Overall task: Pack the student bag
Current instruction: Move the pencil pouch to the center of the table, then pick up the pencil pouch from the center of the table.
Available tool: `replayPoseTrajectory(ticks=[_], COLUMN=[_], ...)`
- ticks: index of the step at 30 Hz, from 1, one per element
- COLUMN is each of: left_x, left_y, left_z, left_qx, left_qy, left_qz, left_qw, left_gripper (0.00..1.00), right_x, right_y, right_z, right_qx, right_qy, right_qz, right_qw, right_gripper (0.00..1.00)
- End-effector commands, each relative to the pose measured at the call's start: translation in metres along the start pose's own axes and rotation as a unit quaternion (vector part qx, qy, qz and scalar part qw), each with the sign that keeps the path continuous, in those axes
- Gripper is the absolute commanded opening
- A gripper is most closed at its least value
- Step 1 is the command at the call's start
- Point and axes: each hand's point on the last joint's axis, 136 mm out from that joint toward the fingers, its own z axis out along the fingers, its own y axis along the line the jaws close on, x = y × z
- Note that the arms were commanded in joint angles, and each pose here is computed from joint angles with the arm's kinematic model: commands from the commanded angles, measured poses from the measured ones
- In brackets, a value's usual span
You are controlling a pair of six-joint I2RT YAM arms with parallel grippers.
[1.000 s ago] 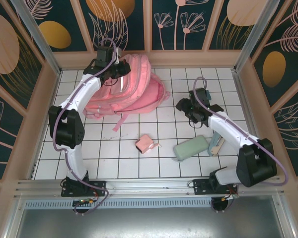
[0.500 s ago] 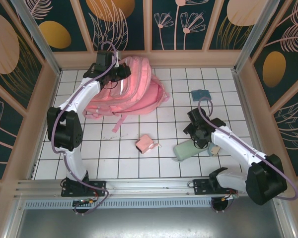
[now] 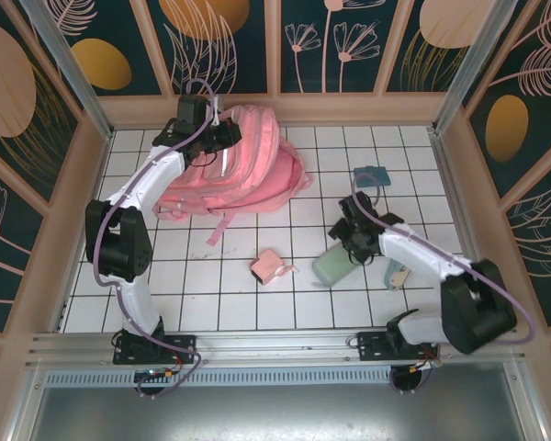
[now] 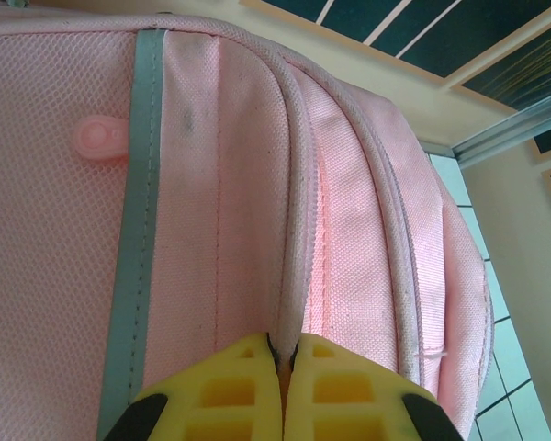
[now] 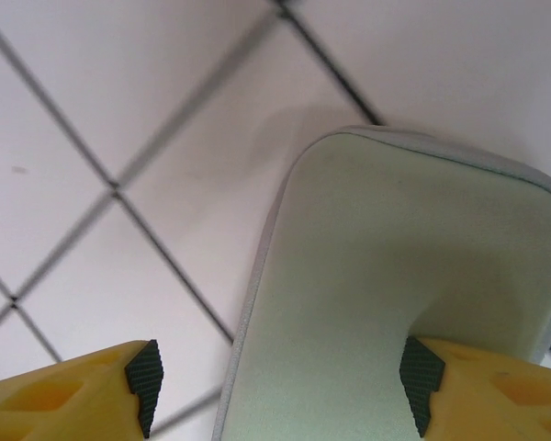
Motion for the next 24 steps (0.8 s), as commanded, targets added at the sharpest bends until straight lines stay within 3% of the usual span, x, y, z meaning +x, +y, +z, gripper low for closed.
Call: replayPoseTrajectory(ticks=[1, 7, 13, 18, 20, 24], left_x=[-0.020, -0.018, -0.019, -0.018, -0.018, -0.017], left_y=[-0.017, -0.016, -0.015, -0.014, -0.014, -0.014], left_z=[-0.023, -0.022, -0.024, -0.021, -0.019, -0.015], left_qx=[0.021, 0.020, 0.016, 0.016, 0.018, 0.022], left_qy=[-0.035, -0.032, -0.036, -0.034, -0.033, -0.028], left_qz=[0.011, 0.008, 0.012, 0.012, 0.012, 0.009], left_qw=[0.999, 0.999, 0.999, 0.999, 0.999, 0.999], left_gripper=[0.00, 0.00, 0.00, 0.00, 0.00, 0.00], right_x=[-0.019, -0.054, -0.071, -0.065, -0.055, -0.034], right_y=[0.026, 0.061, 0.086, 0.060, 0.056, 0.048], right_z=[0.017, 0.034, 0.013, 0.000, 0.000, 0.012], right_qx=[-0.034, -0.053, -0.052, -0.005, -0.015, -0.032], right_qy=[-0.006, -0.019, -0.034, -0.038, -0.030, -0.006], right_qz=[-0.052, -0.105, -0.155, -0.107, -0.086, -0.023], right_qw=[0.998, 0.993, 0.986, 0.994, 0.996, 0.999], right_gripper=[0.74, 0.74, 0.75, 0.84, 0.98, 0.99])
